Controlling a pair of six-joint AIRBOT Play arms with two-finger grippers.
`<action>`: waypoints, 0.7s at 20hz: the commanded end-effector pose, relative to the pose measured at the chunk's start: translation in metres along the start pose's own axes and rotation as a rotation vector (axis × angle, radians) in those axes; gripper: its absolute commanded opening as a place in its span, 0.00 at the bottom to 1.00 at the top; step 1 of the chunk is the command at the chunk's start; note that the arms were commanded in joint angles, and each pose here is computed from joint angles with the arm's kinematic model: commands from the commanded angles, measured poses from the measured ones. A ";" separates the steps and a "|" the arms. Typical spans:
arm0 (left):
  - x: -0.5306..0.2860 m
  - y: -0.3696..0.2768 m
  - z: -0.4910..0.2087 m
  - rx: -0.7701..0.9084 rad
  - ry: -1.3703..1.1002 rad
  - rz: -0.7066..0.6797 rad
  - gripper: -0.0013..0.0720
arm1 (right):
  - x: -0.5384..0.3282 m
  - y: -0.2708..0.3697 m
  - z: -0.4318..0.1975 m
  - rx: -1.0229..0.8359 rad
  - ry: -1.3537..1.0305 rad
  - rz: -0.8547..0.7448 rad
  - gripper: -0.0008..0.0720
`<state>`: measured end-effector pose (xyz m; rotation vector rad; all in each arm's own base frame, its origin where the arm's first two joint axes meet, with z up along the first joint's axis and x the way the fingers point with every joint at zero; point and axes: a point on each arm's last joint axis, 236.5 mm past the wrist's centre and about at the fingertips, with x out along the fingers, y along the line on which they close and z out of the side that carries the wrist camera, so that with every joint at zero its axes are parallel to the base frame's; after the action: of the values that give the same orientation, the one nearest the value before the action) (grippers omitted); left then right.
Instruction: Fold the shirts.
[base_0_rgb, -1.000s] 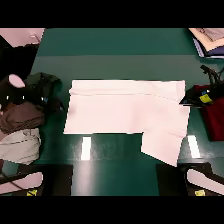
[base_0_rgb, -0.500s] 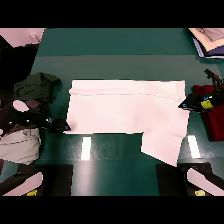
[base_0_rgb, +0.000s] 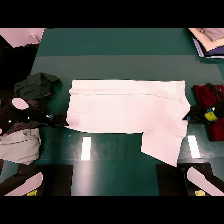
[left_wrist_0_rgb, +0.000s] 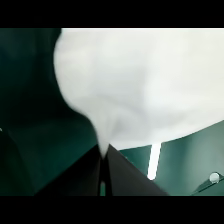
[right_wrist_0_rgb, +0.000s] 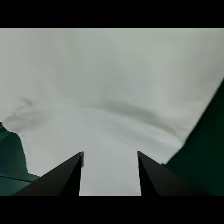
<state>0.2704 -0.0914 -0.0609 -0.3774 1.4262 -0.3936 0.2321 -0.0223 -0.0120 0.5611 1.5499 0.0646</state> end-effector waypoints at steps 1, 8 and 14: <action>-0.008 -0.005 0.010 0.020 -0.027 -0.001 0.05 | 0.020 -0.044 -0.041 0.149 0.064 -0.042 0.62; -0.008 -0.005 0.010 0.019 -0.026 -0.001 0.05 | 0.064 -0.051 -0.067 0.239 0.092 0.038 0.61; -0.008 -0.005 0.010 0.019 -0.026 -0.001 0.05 | 0.074 -0.044 -0.039 0.156 -0.012 -0.004 0.44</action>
<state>0.2782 -0.0917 -0.0512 -0.3679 1.3997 -0.4025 0.1678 -0.0163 -0.0876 0.7399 1.6272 -0.0448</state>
